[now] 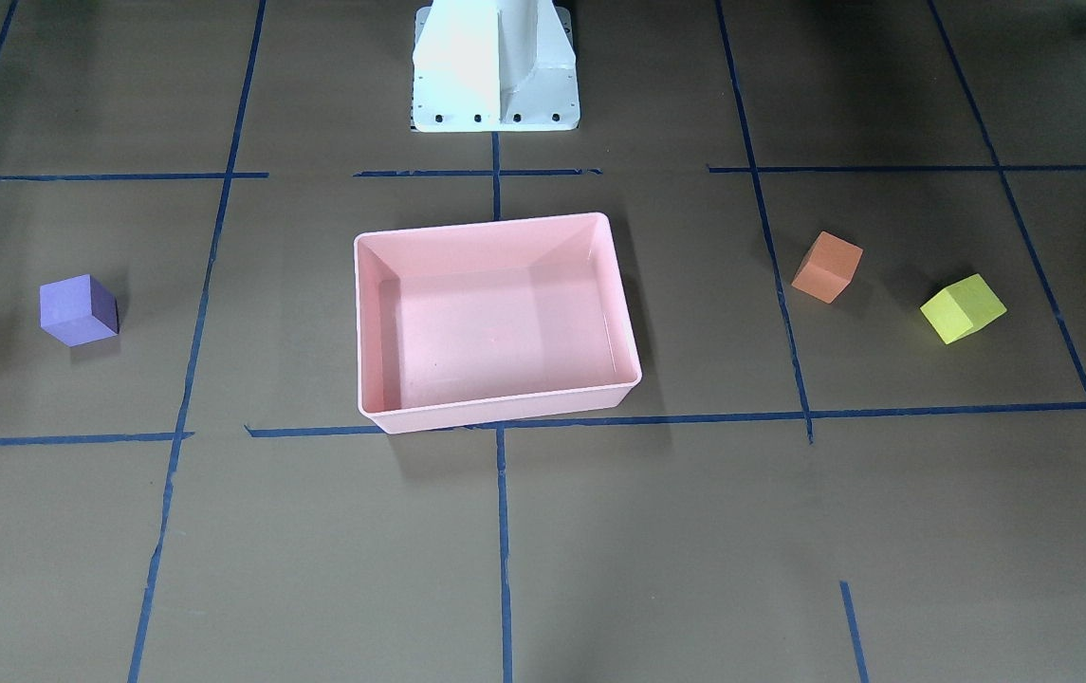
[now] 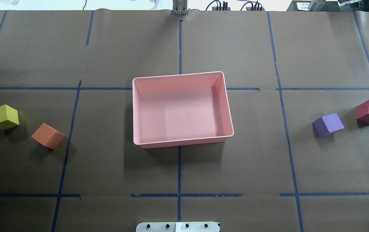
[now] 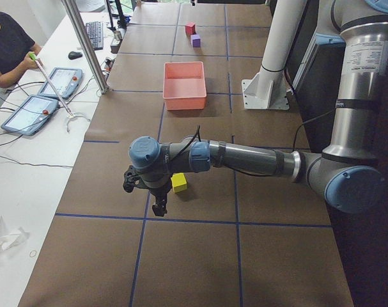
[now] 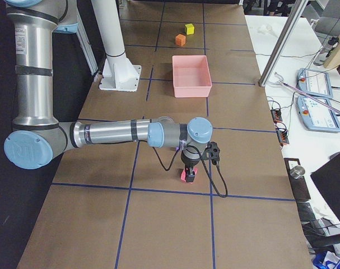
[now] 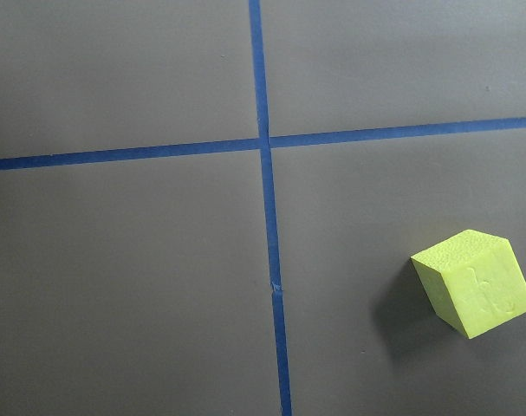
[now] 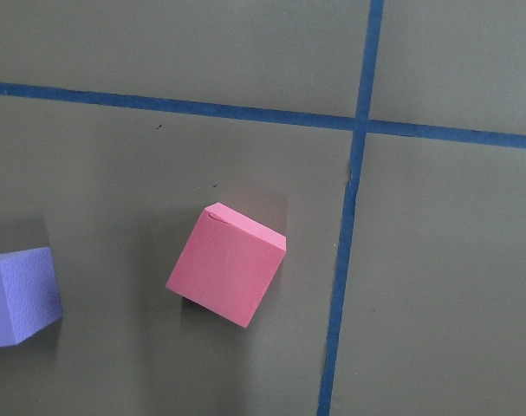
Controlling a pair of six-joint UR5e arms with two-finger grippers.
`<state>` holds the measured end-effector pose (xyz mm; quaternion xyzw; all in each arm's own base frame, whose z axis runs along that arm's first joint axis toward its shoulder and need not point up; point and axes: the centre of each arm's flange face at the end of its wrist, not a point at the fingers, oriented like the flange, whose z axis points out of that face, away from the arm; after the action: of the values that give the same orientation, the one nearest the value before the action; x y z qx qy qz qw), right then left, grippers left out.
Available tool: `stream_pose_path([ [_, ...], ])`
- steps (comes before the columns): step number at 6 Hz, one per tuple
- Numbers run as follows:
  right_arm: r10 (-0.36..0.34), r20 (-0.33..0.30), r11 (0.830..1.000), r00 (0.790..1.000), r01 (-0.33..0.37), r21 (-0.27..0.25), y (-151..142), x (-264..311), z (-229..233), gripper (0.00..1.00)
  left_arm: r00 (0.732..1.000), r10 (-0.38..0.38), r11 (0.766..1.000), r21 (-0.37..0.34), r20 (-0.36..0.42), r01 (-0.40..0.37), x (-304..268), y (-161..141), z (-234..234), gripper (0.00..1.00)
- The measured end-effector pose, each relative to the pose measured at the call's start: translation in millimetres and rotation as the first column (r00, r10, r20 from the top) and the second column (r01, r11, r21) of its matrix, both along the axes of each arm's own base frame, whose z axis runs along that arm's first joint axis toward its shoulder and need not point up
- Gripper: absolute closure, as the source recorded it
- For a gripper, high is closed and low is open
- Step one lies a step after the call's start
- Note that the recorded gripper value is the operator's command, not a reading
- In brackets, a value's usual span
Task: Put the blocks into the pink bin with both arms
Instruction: 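Move the right gripper down toward the red-pink cube, then grasp the red-pink cube with the right gripper and lift it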
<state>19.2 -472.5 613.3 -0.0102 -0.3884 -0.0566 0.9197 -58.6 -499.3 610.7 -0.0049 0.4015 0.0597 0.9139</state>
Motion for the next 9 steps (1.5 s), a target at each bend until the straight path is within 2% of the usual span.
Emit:
stream_pose_path([
  [3,-0.036,-0.003,0.999,0.999,0.036,-0.005,-3,-21,0,0.0,1.0,0.003,1.0,0.02,-0.004,-0.003,1,-2,3,0.0],
  [4,-0.04,-0.007,0.999,0.999,0.039,-0.032,-13,-41,-5,0.01,1.0,0.002,1.0,0.021,-0.009,-0.002,2,-2,5,0.0],
  [6,0.067,-0.027,0.99,0.997,-0.07,-0.122,-33,-84,4,0.02,1.0,0.001,1.0,0.024,-0.014,-0.001,2,-2,5,0.0],
  [8,0.195,-0.054,0.968,0.979,-0.201,-0.149,-38,-111,31,0.02,1.0,0.001,1.0,0.03,-0.015,0.0,2,-2,2,0.0],
  [9,0.211,-0.066,0.963,0.975,-0.219,-0.156,-36,-117,37,0.01,1.0,0.001,0.999,0.033,-0.015,0.0,2,-2,1,0.0],
])
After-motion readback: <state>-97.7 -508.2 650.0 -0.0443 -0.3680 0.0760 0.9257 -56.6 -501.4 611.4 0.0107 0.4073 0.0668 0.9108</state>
